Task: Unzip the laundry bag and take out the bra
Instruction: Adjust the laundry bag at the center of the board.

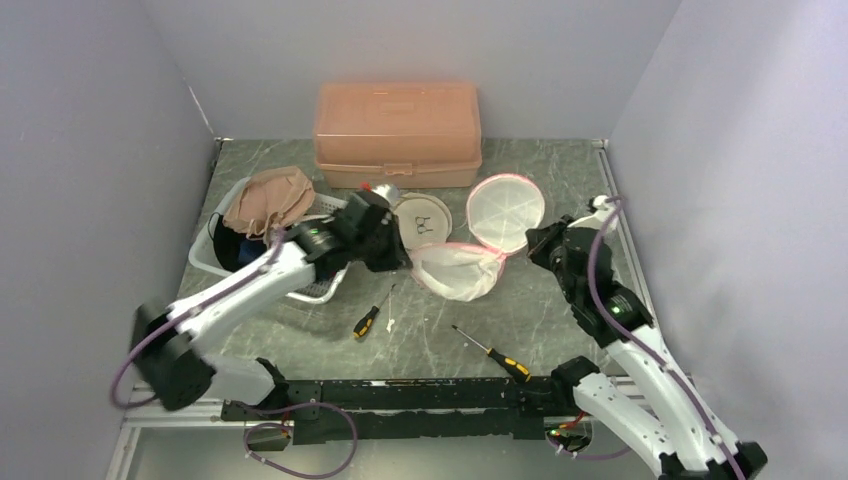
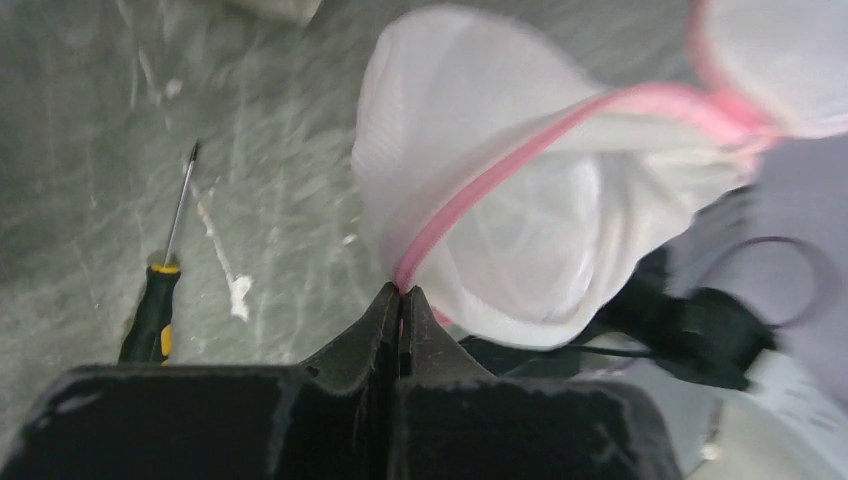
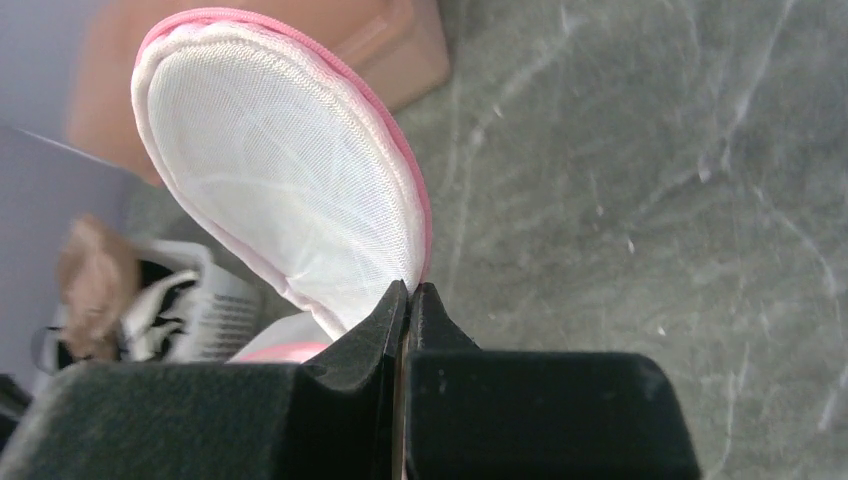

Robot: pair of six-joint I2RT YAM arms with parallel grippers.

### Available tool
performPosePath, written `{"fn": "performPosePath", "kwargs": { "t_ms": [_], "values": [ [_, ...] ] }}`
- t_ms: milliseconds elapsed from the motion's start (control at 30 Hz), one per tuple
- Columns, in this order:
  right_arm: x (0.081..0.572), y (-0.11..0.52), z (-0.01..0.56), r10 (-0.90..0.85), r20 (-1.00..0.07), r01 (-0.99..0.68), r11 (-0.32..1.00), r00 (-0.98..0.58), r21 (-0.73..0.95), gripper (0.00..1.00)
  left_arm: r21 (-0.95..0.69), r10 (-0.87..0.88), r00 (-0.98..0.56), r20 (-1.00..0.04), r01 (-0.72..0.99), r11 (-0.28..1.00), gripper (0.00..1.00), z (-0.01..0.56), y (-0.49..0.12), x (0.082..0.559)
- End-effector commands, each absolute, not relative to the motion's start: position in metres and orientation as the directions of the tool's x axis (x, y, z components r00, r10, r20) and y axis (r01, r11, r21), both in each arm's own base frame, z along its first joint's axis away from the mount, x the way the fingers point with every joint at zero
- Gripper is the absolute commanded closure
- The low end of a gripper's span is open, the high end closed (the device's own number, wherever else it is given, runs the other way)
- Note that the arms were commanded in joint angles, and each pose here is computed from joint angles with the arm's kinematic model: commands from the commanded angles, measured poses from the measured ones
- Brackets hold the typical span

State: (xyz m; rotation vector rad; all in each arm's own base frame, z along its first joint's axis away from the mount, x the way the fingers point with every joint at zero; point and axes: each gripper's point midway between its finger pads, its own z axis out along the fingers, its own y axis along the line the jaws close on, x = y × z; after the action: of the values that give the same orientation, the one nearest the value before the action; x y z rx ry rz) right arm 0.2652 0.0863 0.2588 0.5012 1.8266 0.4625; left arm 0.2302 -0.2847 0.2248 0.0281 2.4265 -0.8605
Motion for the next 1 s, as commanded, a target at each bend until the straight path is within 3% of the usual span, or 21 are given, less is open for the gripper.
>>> {"fn": "performPosePath", "kwargs": {
  "t_ms": [0,67,133,267,367,567,800,967],
  "values": [
    [0.267,0.090,0.203,0.544,-0.751,0.189,0.838,-0.374,0.512,1.00,-0.485,-0.079,-0.844,-0.530,0.225,0.845,0.97,0.202,-0.293,0.209],
    [0.263,0.091,0.209,0.545,-0.763,0.144,0.835,-0.348,0.530,1.00,-0.506,-0.179,-0.725,-0.665,0.261,0.822,0.97,0.250,-0.278,0.211],
    [0.260,0.099,0.233,0.541,-0.786,0.023,0.828,-0.298,0.560,1.00,-0.501,-0.198,-0.729,-0.655,0.223,0.836,0.97,0.247,-0.262,0.219],
    [0.256,0.113,0.260,0.485,-0.830,-0.114,0.841,-0.275,0.529,1.00,-0.487,-0.081,-0.939,-0.335,0.098,0.868,0.97,0.137,-0.275,0.210],
    [0.253,0.119,0.241,0.392,-0.859,-0.100,0.890,-0.329,0.445,1.00,-0.564,-0.103,-0.963,-0.251,0.059,0.824,0.97,0.106,-0.294,0.201],
    [0.236,0.132,0.210,0.176,-0.933,-0.059,0.977,-0.315,0.204,1.00,-0.515,-0.094,-0.960,-0.266,0.059,0.855,0.97,0.098,-0.293,0.216],
    [0.215,0.153,0.200,-0.125,-0.972,0.011,0.991,-0.200,-0.130,1.00,-0.518,-0.092,-0.963,-0.253,0.055,0.854,0.97,0.096,-0.292,0.220],
    [0.205,0.149,0.195,-0.201,-0.975,0.163,0.963,-0.097,-0.215,1.00,-0.523,-0.092,-0.962,-0.257,0.059,0.850,0.97,0.099,-0.290,0.220]
  ]
}}
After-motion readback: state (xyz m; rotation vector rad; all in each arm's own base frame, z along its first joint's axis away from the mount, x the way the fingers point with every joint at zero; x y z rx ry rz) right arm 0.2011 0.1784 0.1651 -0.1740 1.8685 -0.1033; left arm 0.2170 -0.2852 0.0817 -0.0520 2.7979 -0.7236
